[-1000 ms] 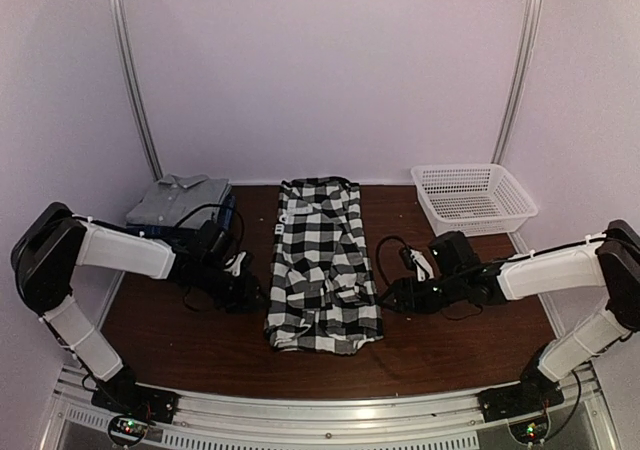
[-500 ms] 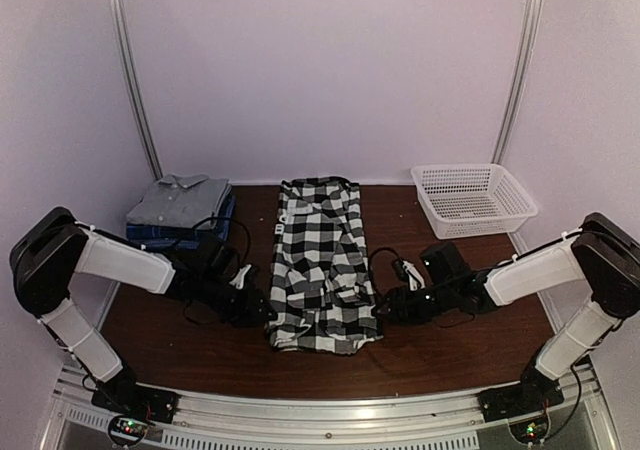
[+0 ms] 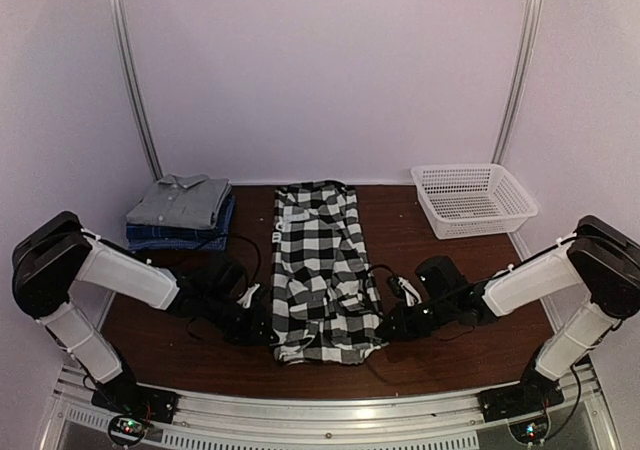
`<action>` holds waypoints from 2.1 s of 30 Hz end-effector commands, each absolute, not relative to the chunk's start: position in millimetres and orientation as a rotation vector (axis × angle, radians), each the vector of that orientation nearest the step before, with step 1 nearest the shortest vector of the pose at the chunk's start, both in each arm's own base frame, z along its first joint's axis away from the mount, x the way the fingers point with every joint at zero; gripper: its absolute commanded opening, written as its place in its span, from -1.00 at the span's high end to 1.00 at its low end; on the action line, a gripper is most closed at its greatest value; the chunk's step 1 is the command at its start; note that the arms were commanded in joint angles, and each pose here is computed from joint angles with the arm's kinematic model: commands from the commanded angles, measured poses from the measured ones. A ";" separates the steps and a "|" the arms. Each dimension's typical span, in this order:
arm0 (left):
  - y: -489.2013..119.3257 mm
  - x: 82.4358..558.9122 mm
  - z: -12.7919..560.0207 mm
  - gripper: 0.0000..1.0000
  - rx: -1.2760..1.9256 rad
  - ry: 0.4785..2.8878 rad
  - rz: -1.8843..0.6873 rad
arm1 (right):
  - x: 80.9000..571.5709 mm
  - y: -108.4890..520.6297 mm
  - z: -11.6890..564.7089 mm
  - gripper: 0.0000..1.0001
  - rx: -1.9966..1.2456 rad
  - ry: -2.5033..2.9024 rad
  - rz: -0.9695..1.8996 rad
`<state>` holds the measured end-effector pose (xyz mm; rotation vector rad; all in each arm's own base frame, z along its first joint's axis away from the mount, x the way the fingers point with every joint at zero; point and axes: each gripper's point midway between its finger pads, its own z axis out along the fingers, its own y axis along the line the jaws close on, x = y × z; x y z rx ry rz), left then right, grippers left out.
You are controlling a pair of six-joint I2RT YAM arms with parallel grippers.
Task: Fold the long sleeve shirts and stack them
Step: Move the rectangle-folded shirt to the center of the board, then pick up the rectangle-folded shirt from the center of the board.
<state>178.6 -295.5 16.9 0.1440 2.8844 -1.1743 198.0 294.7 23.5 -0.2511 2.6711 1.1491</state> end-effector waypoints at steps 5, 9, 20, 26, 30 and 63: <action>-286.8 143.2 22.5 0.65 0.143 2.914 -1.183 | 165.8 284.2 33.5 0.66 -0.236 2.680 1.169; -278.0 147.0 32.4 0.28 0.127 2.907 -1.103 | 172.9 274.7 39.7 0.17 -0.224 2.664 1.085; -281.8 182.2 49.4 -0.19 0.136 2.799 -1.088 | 207.4 287.1 53.4 -0.25 -0.205 2.588 1.194; -282.2 198.7 41.2 -0.29 0.129 2.780 -1.130 | 215.4 299.3 40.2 -0.25 -0.196 2.595 1.249; -286.9 199.1 31.7 -0.28 0.148 2.809 -1.142 | 217.7 302.4 33.5 -0.24 -0.171 2.596 1.276; -317.2 169.9 43.5 0.96 0.111 2.821 -1.326 | 192.6 310.0 47.4 1.00 -0.169 2.549 1.383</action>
